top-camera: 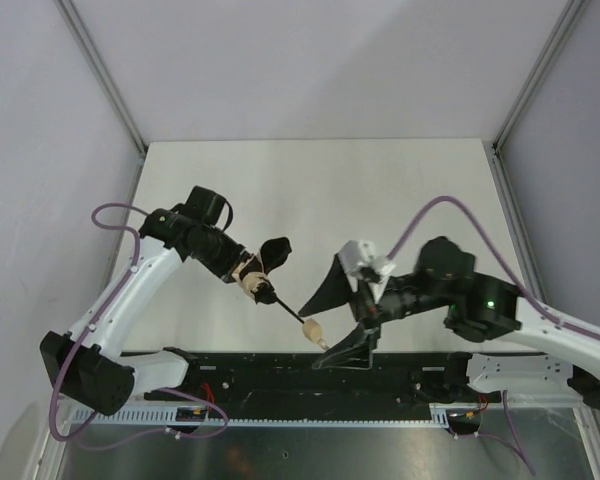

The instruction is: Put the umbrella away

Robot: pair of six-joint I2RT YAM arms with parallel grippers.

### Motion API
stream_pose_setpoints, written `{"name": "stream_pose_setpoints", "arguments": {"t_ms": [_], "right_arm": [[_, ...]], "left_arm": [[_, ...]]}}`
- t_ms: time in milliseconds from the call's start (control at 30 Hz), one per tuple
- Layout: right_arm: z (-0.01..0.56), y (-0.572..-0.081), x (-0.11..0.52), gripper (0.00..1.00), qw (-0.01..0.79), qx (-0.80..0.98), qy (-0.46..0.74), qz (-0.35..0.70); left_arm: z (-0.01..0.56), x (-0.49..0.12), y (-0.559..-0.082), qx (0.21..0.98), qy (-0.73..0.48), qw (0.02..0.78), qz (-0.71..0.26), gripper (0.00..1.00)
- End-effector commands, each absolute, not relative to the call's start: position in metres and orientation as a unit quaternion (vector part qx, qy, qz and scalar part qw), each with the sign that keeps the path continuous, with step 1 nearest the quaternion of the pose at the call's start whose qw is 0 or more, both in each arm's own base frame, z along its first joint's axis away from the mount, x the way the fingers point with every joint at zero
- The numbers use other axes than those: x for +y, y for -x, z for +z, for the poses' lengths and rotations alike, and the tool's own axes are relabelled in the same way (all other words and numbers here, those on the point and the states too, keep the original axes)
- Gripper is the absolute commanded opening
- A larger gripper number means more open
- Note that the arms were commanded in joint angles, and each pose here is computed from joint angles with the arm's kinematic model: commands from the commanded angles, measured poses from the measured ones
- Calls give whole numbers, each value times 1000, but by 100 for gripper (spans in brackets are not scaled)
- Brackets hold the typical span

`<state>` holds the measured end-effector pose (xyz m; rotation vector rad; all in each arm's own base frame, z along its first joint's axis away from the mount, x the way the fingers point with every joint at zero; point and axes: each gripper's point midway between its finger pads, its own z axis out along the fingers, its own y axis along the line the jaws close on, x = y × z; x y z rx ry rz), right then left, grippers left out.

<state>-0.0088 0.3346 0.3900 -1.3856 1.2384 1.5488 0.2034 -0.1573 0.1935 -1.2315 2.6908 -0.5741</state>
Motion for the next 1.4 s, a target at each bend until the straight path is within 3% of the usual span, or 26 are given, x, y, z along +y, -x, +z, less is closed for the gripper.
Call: {"name": "stream_pose_setpoints", "arguments": {"t_ms": [0, 133, 200, 233, 333, 400, 567, 833, 1167, 1367], "right_arm": [[402, -12, 319, 90, 377, 534, 454, 606], [380, -76, 316, 90, 427, 656, 324, 531], [356, -96, 315, 80, 422, 705, 287, 493], [344, -94, 318, 73, 406, 713, 298, 487], [310, -90, 317, 17, 356, 755, 303, 460], [291, -86, 315, 4, 322, 779, 299, 448], [254, -68, 318, 0, 257, 801, 273, 467], [209, -59, 332, 0, 203, 817, 236, 486], [259, -92, 386, 0, 225, 740, 216, 596], [286, -149, 437, 0, 259, 714, 235, 607]], "left_arm": [[188, -152, -224, 903, 369, 118, -186, 0], [180, -144, -239, 908, 342, 165, -175, 0], [181, -137, -244, 902, 349, 190, -171, 0], [183, -134, -248, 896, 352, 208, -171, 0], [199, -123, -261, 878, 358, 268, -172, 0], [213, -116, -269, 865, 360, 303, -174, 0], [242, -113, -279, 837, 374, 345, -202, 0], [261, -129, -281, 822, 378, 337, -262, 0], [261, -144, -269, 822, 360, 324, -300, 0], [246, -164, -250, 835, 333, 299, -318, 0]]}}
